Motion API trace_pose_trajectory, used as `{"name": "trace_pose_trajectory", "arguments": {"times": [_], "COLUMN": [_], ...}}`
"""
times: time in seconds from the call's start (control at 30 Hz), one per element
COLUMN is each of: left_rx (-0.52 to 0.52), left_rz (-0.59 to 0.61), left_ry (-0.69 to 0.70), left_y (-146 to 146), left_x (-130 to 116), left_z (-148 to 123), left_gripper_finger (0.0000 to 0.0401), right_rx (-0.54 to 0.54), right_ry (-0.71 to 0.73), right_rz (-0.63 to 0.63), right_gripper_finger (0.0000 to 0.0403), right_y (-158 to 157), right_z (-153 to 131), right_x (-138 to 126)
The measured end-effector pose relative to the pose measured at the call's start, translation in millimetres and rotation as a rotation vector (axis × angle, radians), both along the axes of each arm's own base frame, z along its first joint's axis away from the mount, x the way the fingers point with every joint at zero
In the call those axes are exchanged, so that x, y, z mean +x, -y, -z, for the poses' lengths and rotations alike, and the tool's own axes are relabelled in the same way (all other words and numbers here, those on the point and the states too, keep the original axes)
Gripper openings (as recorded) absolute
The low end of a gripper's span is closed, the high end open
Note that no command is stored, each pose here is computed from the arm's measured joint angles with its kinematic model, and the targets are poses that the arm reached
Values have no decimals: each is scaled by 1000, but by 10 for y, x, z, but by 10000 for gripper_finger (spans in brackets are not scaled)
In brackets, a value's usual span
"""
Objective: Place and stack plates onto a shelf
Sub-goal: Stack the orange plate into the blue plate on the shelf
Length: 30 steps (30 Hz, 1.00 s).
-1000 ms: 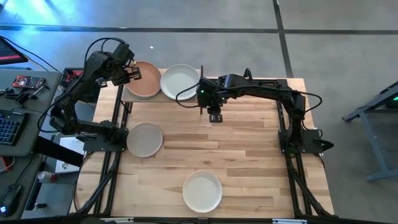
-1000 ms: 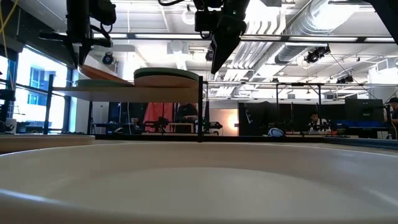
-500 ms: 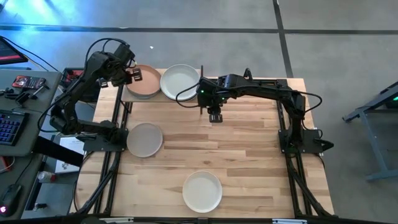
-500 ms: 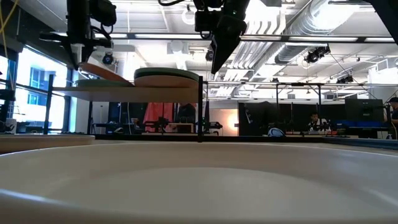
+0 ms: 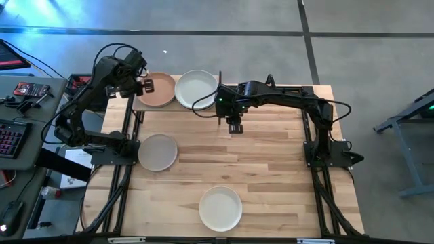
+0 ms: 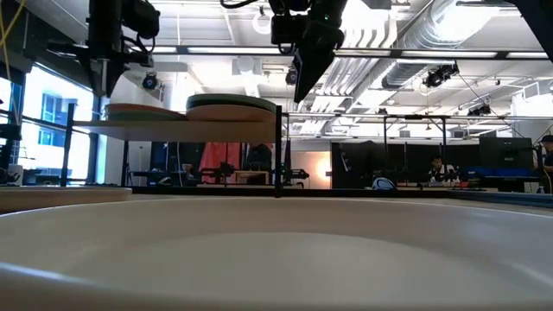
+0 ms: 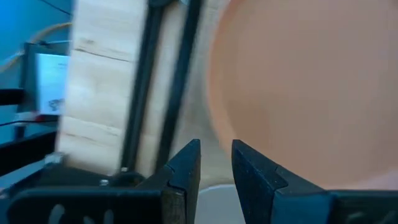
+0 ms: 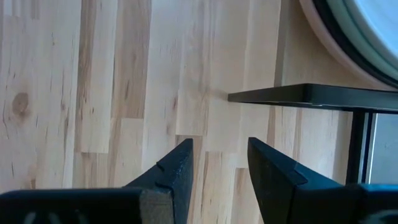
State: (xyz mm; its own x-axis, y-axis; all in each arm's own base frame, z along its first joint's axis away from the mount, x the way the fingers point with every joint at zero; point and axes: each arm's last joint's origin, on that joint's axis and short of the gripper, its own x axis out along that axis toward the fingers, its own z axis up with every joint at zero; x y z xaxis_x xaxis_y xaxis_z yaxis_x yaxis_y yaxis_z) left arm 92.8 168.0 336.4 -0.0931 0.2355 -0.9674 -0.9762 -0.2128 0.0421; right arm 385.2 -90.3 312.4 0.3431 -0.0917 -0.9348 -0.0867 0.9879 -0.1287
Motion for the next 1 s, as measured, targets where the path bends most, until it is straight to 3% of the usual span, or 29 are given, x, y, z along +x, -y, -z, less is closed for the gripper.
{"name": "trace_pose_trajectory", "arguments": {"times": [0.17,0.33,1.0], "left_rx": [-7,-6,-155], "left_rz": [138,222,232], "left_ry": [139,159,75], "left_y": [-22,19,-275], "left_x": [108,209,450], "left_z": [-9,-12,334], "left_gripper_finger": [77,76,75], "right_rx": [1,10,24], "right_ry": [1,3,7], "right_rz": [3,27,66], "right_gripper_finger": [129,129,129], "right_y": [0,0,0], "right_z": [0,0,0], "right_x": [0,0,1]}}
